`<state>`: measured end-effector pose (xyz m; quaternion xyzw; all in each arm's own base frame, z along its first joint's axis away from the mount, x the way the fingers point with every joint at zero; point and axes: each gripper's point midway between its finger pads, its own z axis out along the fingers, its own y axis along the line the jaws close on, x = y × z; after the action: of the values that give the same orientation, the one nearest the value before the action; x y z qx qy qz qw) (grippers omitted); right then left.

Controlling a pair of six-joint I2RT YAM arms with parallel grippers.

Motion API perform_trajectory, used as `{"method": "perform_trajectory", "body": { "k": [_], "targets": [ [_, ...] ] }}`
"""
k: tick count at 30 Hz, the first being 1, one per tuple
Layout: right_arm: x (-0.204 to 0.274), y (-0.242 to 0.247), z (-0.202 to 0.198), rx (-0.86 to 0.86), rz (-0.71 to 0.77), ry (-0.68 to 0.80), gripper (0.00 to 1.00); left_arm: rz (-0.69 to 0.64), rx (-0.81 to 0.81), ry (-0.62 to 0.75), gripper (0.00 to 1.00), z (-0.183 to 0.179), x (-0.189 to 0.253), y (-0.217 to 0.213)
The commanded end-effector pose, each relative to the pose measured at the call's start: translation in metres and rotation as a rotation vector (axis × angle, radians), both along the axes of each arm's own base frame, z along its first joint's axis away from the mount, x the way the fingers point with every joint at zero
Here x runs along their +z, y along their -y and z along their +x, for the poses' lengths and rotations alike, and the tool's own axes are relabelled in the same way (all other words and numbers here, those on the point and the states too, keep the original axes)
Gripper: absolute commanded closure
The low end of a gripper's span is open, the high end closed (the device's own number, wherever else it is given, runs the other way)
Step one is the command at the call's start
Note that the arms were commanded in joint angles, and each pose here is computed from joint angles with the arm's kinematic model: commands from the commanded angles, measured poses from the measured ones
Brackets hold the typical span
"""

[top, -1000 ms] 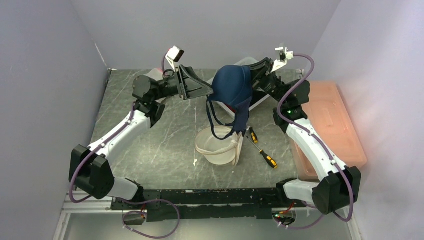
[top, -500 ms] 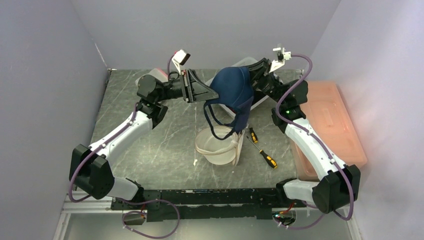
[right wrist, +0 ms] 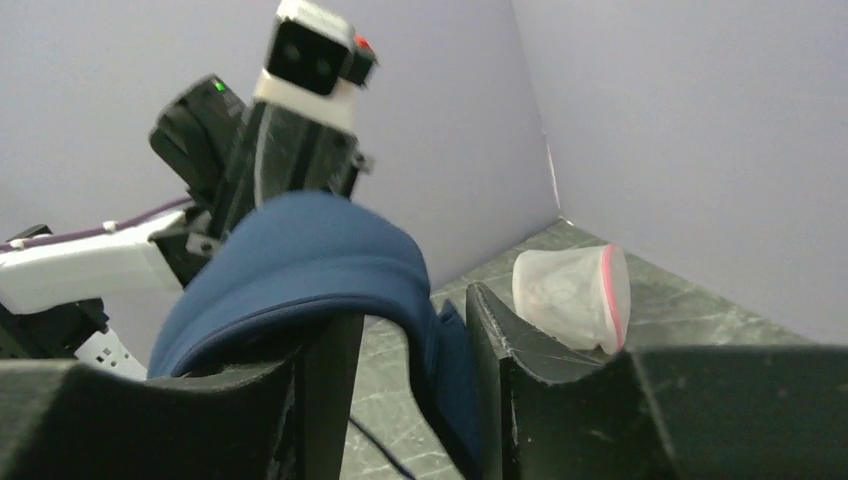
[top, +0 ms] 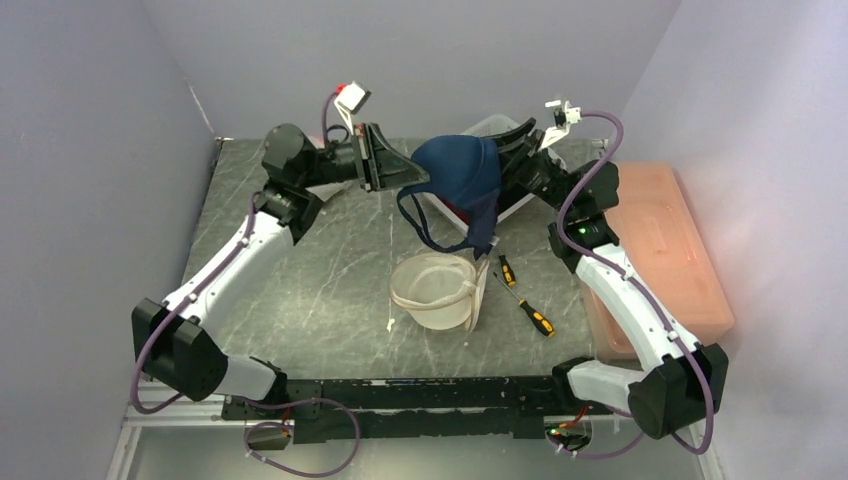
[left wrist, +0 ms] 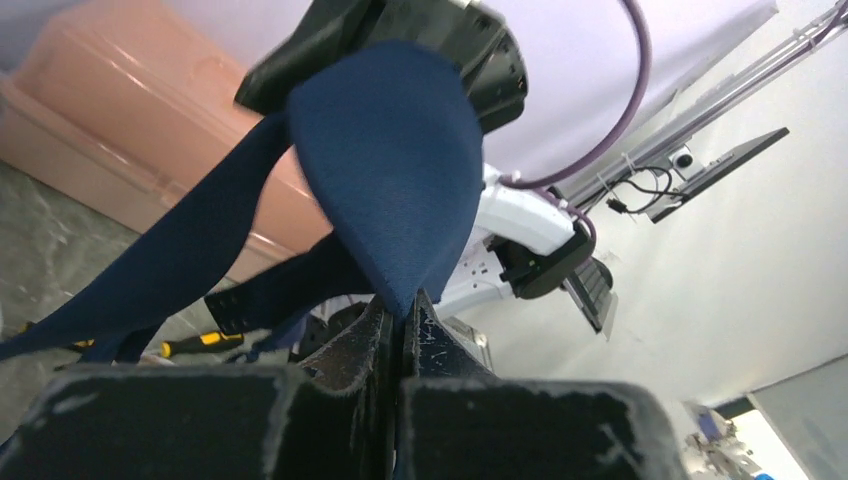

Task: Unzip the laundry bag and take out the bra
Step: Adjust the bra.

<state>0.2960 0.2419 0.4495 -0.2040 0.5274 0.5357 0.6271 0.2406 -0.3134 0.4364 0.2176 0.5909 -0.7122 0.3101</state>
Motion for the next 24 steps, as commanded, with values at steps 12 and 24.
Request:
{"method": "perform_trajectory", "body": {
  "k": [12,24],
  "targets": [
    [-0.02,0.008,-0.002,-0.046,-0.02,-0.045,0.37,-0.06,0.111,0.285,0.97,-0.017,0.094,-0.026],
    [-0.035,0.015,0.005,-0.083,0.021,-0.096,0.32,-0.051,0.085,0.384,0.97,-0.026,0.12,-0.027]
  ]
}}
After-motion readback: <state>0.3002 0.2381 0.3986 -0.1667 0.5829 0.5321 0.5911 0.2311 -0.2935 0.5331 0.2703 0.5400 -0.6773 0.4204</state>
